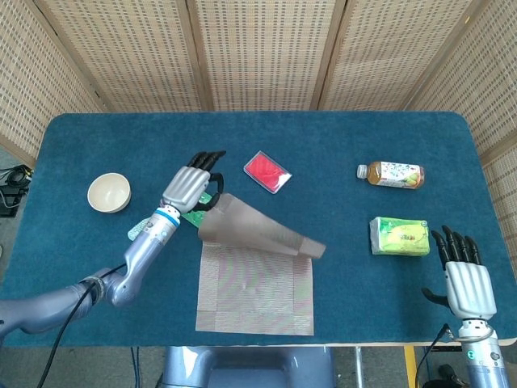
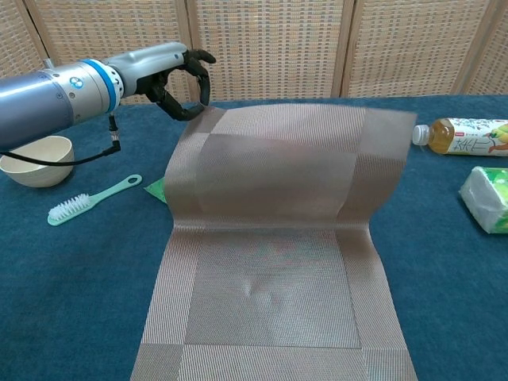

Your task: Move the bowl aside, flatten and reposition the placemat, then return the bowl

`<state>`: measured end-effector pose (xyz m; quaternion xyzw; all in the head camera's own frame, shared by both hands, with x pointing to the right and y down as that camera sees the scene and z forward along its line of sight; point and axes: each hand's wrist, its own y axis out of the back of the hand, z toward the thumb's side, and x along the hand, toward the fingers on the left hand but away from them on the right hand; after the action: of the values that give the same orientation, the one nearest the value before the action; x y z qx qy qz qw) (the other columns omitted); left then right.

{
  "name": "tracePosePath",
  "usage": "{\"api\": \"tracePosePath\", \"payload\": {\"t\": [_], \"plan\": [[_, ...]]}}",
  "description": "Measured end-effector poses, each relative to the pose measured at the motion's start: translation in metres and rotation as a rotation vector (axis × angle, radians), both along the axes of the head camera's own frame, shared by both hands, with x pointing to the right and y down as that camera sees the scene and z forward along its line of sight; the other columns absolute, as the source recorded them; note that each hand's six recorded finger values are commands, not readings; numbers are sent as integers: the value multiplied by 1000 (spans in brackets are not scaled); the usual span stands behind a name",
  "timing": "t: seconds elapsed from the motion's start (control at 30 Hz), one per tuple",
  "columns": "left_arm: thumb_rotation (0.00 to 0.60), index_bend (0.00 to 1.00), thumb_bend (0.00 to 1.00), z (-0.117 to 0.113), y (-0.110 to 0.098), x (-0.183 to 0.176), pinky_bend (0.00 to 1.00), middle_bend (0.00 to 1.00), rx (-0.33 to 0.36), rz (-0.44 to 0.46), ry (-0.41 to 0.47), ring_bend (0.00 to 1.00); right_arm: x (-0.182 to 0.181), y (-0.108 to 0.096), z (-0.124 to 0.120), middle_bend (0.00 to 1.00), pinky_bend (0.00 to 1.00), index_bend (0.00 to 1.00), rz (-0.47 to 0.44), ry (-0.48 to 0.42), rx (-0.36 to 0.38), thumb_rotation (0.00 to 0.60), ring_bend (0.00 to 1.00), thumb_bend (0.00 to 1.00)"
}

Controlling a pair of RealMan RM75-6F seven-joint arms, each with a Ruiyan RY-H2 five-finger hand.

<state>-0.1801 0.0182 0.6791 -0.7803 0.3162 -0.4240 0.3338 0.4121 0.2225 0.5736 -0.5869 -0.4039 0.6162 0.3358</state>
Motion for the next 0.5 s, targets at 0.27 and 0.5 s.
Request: {"api": "tracePosePath", "payload": {"t": [0.27,0.5], "plan": [[600,716,633,32,-30,-27,0,0,4,-183,-98,0,-1,1,0,0,0,0,-5,4,0,600,0,0],[600,0,0,45,-31,-34,0,0,-48,-236,-74,0,-1,1,2,0,0,0,-7,9,-3,600,0,0]]}}
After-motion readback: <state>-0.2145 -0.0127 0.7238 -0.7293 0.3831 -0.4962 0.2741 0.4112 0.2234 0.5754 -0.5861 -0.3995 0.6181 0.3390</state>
